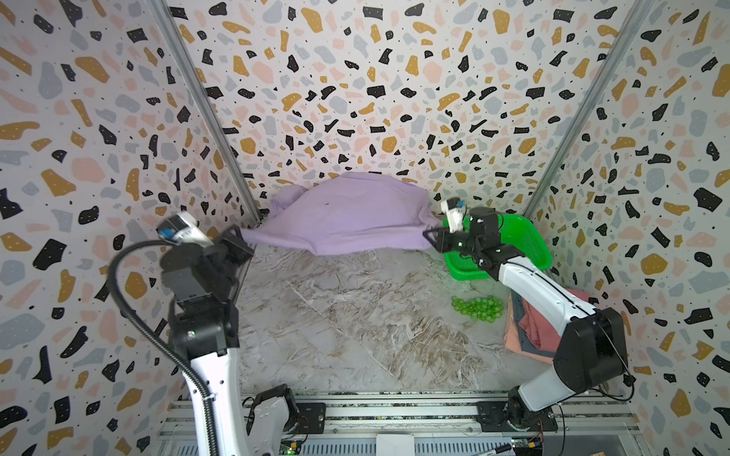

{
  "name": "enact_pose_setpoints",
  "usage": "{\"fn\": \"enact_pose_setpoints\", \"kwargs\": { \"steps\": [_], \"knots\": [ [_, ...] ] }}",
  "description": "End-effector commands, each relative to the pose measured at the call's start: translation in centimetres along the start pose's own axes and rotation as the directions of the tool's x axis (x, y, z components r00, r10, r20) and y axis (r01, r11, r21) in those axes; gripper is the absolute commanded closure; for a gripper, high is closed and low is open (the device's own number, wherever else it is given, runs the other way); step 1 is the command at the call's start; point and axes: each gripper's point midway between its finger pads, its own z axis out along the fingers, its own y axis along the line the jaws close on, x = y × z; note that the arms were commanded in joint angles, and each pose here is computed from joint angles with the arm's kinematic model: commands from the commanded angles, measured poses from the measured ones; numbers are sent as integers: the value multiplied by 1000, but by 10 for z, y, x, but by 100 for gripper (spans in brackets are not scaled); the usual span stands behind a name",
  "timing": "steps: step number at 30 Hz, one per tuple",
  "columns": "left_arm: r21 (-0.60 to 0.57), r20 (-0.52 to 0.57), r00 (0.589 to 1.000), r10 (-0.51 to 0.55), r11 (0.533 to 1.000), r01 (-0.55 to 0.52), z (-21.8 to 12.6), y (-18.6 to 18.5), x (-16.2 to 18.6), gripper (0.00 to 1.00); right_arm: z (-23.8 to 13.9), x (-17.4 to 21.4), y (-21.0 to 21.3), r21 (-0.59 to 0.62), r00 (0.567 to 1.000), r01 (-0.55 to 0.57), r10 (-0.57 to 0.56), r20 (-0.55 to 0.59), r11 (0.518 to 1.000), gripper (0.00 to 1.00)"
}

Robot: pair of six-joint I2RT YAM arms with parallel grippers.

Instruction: Fold and stack the t-shirts

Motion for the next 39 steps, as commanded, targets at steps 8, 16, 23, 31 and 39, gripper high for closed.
{"fn": "enact_pose_setpoints", "kwargs": {
  "steps": [8,16,23,31,39],
  "knots": [
    [-123,-33,999,9,992,-13,-9,24,22,34,-39,16,-28,219,992,-116,124,-25,969,37],
    [17,-291,957,22,1000,-18,74,23,83,33,20,-4,9,70,995,-95,96,1,993,37],
    [8,-456,889,23,1000,-21,143,55,149,32,86,48,28,23,983,-113,115,-145,993,37],
    [-123,-625,781,-14,989,-82,139,101,204,38,147,80,-12,110,966,-133,154,-209,985,39],
    [-182,-699,712,-61,979,-95,97,135,259,41,190,87,-45,175,951,-123,167,-262,977,40]
  ]
}}
